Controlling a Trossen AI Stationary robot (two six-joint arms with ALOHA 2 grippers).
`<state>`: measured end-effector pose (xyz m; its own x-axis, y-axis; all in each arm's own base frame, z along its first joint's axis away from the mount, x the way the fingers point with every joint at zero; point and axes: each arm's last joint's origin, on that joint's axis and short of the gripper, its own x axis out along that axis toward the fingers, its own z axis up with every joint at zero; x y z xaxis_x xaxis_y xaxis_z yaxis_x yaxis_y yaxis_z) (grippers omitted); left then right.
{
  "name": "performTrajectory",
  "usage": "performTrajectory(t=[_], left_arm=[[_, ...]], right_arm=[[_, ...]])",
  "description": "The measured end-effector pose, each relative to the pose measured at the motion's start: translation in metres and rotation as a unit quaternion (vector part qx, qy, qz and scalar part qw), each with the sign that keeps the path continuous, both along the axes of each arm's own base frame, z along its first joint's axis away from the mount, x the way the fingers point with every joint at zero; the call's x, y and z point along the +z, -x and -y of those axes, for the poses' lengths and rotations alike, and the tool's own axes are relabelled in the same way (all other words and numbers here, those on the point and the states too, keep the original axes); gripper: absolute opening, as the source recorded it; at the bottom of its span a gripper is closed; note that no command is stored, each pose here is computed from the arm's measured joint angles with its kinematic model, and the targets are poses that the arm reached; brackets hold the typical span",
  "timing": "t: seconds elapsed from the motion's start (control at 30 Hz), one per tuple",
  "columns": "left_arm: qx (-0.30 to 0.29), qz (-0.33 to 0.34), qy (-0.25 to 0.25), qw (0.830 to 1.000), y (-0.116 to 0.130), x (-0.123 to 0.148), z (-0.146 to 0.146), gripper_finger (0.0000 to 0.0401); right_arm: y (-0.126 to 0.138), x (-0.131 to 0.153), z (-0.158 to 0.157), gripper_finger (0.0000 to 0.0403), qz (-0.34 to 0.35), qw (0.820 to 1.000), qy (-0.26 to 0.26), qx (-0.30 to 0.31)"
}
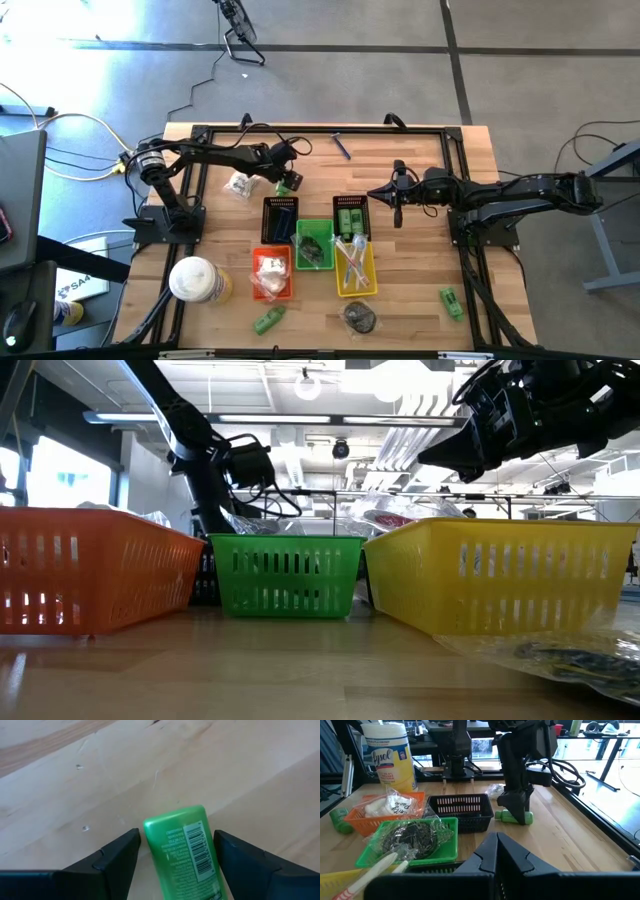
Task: Pick & Place Travel size toiletries
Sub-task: Put the green shampoo into the right black bin
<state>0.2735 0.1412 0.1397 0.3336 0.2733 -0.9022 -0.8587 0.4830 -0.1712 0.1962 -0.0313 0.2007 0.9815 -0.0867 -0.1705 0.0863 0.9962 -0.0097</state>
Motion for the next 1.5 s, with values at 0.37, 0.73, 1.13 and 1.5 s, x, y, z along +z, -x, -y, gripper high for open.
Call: performTrajectory(t=[0.37,0.73,1.13,1.5], left_arm=[[0.003,-0.008,-0.003,1.0,0.0014,-0.0009,0.0002,0.0253],[0.005,-0.011,-0.005,1.0,0.0018,-0.0013,0.0001,0.0246],[-0.003,-0.003,-0.018,1.0,0.0004,-0.0004,-0.0017,0.0177],[-0.004,-0.002,-0.019,1.0,0.0001,-0.0002,-0.0019,0.0185]], right_arm=[[0.0,0.0,0.0001,0.0002,0.0,1.0,0.0,0.0],[0.0,-0.0001,0.0,0.0002,-0.001,1.0,0.0,0.0],[0.0001,-0.0003,0.0,0.0002,-0.002,1.0,0.0,0.0],[0.0001,-0.0003,0.0,0.0002,-0.002,1.0,0.001,0.0]])
